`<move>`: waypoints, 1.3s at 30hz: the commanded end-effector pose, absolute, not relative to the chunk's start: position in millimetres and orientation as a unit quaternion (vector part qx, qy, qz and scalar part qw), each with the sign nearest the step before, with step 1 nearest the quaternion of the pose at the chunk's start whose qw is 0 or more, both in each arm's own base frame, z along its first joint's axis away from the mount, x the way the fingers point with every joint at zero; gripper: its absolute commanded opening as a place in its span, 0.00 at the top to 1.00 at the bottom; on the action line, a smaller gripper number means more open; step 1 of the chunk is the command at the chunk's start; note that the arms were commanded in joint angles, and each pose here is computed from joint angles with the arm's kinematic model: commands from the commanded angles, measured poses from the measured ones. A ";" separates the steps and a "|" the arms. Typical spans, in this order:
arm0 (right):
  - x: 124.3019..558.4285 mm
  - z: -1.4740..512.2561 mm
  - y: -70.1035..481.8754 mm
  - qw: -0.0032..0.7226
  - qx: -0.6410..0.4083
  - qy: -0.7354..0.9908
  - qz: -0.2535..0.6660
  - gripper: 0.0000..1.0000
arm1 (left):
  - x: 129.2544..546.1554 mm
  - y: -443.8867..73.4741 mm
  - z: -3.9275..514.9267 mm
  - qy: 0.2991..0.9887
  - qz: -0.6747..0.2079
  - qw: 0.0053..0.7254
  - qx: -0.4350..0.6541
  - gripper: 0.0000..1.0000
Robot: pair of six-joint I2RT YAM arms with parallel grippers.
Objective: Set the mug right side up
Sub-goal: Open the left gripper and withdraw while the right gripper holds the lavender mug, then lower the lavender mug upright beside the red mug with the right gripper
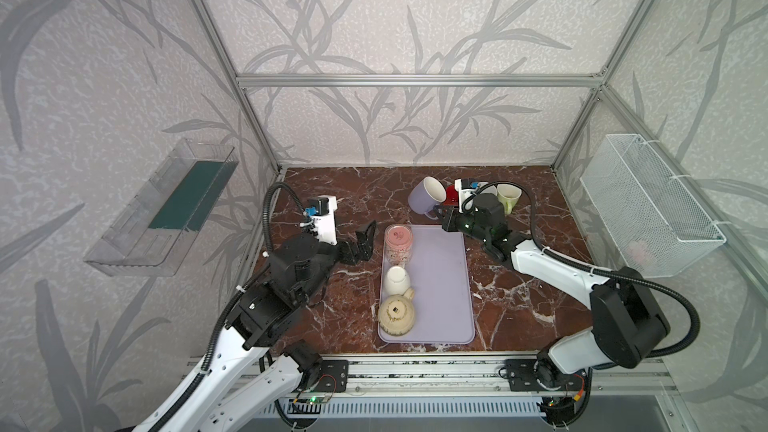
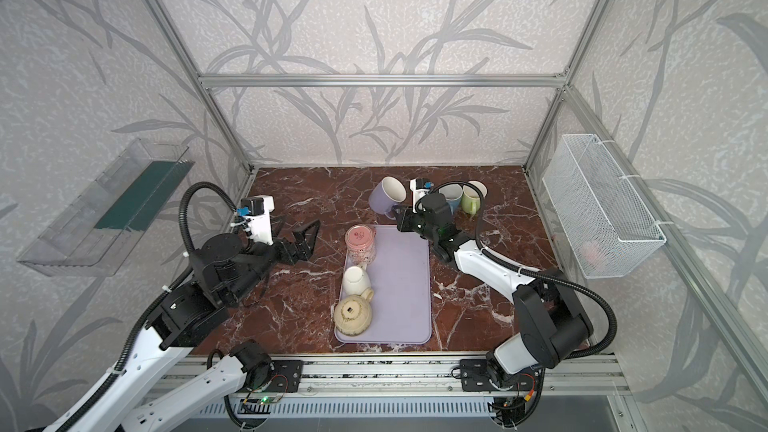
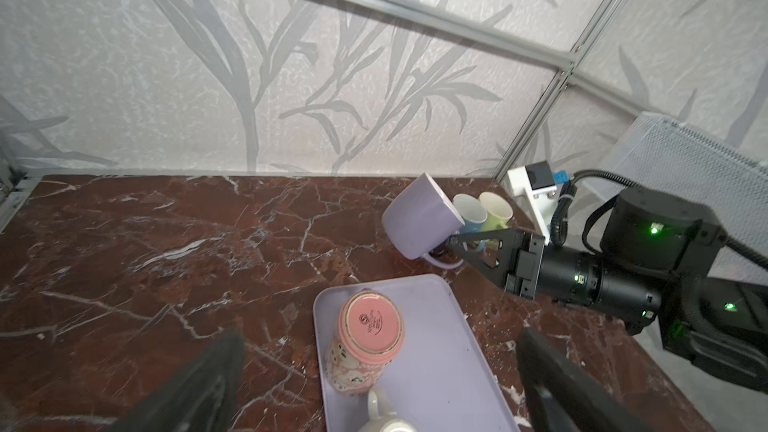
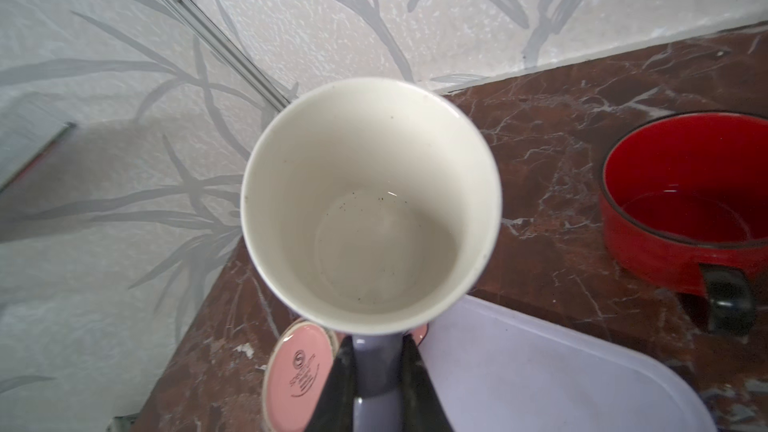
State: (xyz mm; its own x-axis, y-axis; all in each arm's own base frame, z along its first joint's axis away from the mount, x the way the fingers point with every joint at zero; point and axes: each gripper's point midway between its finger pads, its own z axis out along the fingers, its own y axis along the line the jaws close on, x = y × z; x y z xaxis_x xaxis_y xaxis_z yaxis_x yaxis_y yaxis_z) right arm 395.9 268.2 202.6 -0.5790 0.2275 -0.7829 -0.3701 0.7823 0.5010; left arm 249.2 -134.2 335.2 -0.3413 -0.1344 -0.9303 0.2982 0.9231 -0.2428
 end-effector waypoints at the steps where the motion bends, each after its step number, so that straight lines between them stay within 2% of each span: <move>1: 419.9 217.1 261.8 0.505 -0.040 0.825 0.250 1.00 | 248.4 -122.7 285.0 0.851 -0.103 0.507 0.088 0.01; 12: 463.0 172.1 265.3 0.486 -0.024 0.860 0.150 1.00 | 253.4 -110.1 236.5 0.882 -0.024 0.458 0.106 0.01; 26: 487.7 143.0 276.2 0.491 -0.017 0.866 0.090 1.00 | 252.5 -111.1 232.1 0.883 -0.020 0.454 0.117 0.01; 39: 493.8 128.7 270.3 0.486 -0.006 0.873 0.043 1.00 | 252.1 -110.9 231.9 0.882 -0.019 0.456 0.118 0.01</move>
